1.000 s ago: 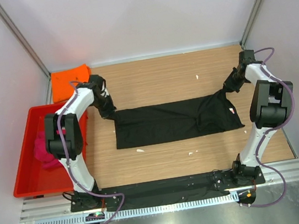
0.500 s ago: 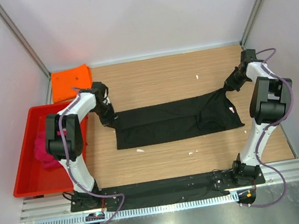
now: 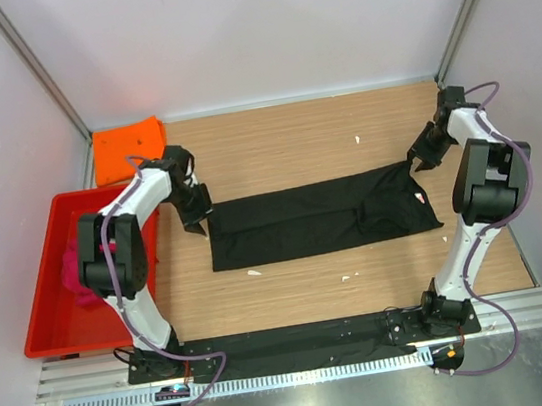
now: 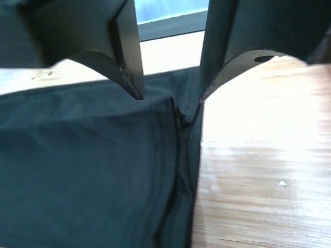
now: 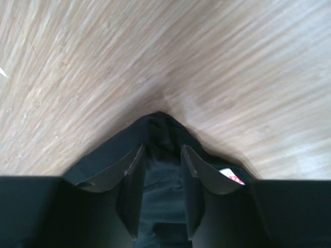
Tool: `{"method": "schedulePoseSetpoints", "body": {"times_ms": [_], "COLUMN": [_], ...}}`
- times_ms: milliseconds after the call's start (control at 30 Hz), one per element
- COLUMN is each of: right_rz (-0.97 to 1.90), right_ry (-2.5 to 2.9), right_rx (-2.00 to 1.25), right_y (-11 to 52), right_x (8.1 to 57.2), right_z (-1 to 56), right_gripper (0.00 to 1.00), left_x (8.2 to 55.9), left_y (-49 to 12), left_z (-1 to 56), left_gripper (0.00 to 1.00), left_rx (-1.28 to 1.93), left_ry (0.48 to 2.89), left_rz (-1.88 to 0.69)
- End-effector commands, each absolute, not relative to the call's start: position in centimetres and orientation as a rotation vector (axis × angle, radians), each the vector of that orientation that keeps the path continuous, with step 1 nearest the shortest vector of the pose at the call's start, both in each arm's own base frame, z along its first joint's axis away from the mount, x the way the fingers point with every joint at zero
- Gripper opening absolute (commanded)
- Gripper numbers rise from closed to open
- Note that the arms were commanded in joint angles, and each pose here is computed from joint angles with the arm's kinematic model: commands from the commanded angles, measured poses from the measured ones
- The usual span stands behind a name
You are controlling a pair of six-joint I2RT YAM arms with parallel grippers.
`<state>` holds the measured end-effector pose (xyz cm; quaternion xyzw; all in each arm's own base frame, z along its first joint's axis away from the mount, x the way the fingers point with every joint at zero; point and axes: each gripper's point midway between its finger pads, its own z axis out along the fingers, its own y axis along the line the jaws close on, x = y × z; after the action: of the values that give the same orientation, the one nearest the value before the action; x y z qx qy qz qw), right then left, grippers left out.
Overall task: Fold and stack the t-shirts
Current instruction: Fold the tshirt
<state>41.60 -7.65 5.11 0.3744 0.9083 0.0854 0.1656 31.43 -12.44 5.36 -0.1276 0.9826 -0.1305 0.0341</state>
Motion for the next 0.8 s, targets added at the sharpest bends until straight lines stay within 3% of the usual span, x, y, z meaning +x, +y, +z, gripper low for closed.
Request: {"method": "schedulePoseSetpoints", "body": {"times_ms": [0, 300, 367, 400, 500, 567, 767], "right_rz": [0.156, 0.202, 0.239, 0.337, 0.515, 0.566, 0.606], "right_ry": [2.562, 2.613, 2.613, 2.631, 2.678, 2.693, 2.781], "right_rx": [1.008, 0.98, 0.961, 0.948, 0.912, 0.88, 0.84], "right_y": [-8.6, -5.7, -5.1, -3.6, 0.2, 2.0, 4.7], "right_x": [40.3, 35.3, 35.0, 34.5, 33.8, 33.6, 31.7], "right_z": [8.7, 9.3, 9.5, 9.2, 8.3, 7.8, 5.3], "right_gripper": [0.4, 0.47, 0.45, 0.43, 0.23, 0.03, 0.01], "left_x": [32.6, 35.1, 35.3, 35.3, 35.4, 35.4, 35.2], "left_y": [-13.1, -16.4, -17.2, -17.5, -18.5, -18.8, -19.1], "left_z": [9.3, 10.8, 10.7, 10.4, 9.6, 8.9, 8.4], "left_gripper": [0.49, 0.41, 0.39, 0.39, 0.37, 0.36, 0.36], "left_rx": [-0.35, -0.265, -0.247, -0.242, -0.209, -0.206, -0.196], "left_ry": [2.91, 2.854, 2.855, 2.857, 2.871, 2.89, 2.902], "left_rz": [-0.441, -0.538, -0.552, -0.557, -0.588, -0.592, -0.598]}}
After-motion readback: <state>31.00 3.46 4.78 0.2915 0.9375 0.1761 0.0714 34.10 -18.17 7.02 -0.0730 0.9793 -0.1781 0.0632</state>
